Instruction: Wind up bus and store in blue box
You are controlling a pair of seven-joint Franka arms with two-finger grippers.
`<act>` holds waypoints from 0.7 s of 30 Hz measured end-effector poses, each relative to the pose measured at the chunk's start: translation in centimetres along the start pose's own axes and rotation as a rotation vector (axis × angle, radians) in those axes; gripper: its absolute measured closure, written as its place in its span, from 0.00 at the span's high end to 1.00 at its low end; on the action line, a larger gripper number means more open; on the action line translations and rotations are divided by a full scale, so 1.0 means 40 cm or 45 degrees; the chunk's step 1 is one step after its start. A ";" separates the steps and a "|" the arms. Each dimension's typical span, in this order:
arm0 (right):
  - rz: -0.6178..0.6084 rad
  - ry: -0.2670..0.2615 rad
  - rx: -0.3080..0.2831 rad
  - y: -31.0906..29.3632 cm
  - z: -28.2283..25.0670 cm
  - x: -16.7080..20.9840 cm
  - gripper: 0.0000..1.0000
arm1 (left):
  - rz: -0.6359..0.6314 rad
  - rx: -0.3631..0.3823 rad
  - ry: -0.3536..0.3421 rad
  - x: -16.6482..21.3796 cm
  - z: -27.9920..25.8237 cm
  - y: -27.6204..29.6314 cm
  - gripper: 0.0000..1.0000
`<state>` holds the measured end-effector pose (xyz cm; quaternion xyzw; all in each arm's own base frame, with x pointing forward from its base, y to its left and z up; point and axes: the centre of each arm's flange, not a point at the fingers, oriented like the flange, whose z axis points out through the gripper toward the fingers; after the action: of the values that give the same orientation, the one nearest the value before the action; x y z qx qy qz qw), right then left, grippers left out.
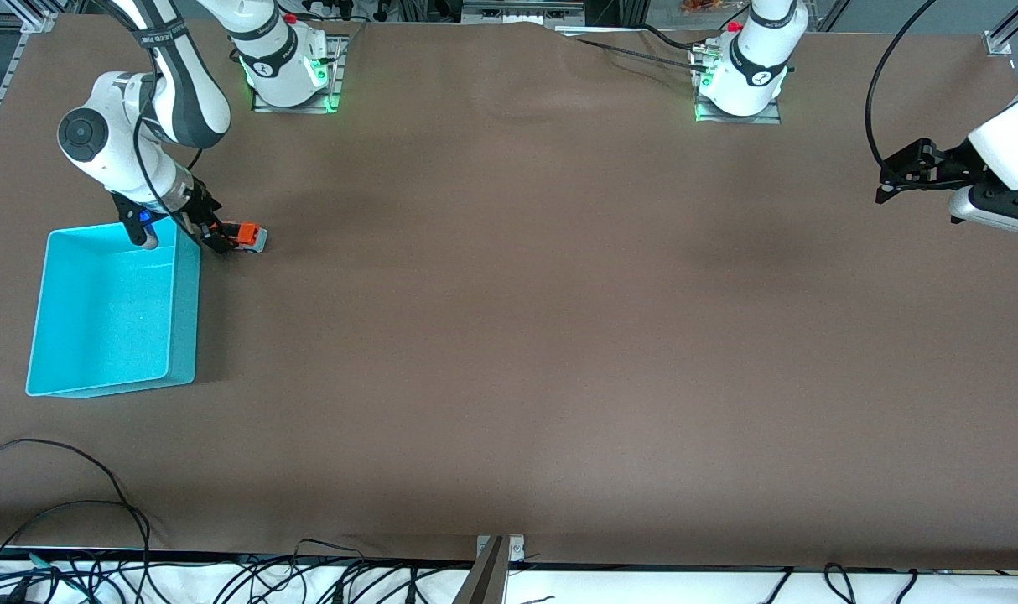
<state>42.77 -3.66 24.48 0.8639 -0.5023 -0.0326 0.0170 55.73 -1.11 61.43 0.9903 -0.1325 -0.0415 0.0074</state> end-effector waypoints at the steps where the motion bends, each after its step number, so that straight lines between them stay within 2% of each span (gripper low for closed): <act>1: 0.010 0.003 0.004 0.000 0.003 0.000 1.00 | 0.000 0.000 0.000 0.000 0.000 0.000 1.00; 7: 0.040 0.010 0.013 0.000 0.023 0.000 1.00 | 0.009 0.001 0.000 0.002 0.000 0.010 1.00; 21: 0.054 -0.018 -0.034 0.016 0.080 -0.011 1.00 | 0.029 0.004 0.007 0.009 -0.001 0.030 1.00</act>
<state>41.77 -3.60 21.34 0.8524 -0.5203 -0.0451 0.0254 55.77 -2.37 61.48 0.9889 -0.1436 -0.0383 0.0066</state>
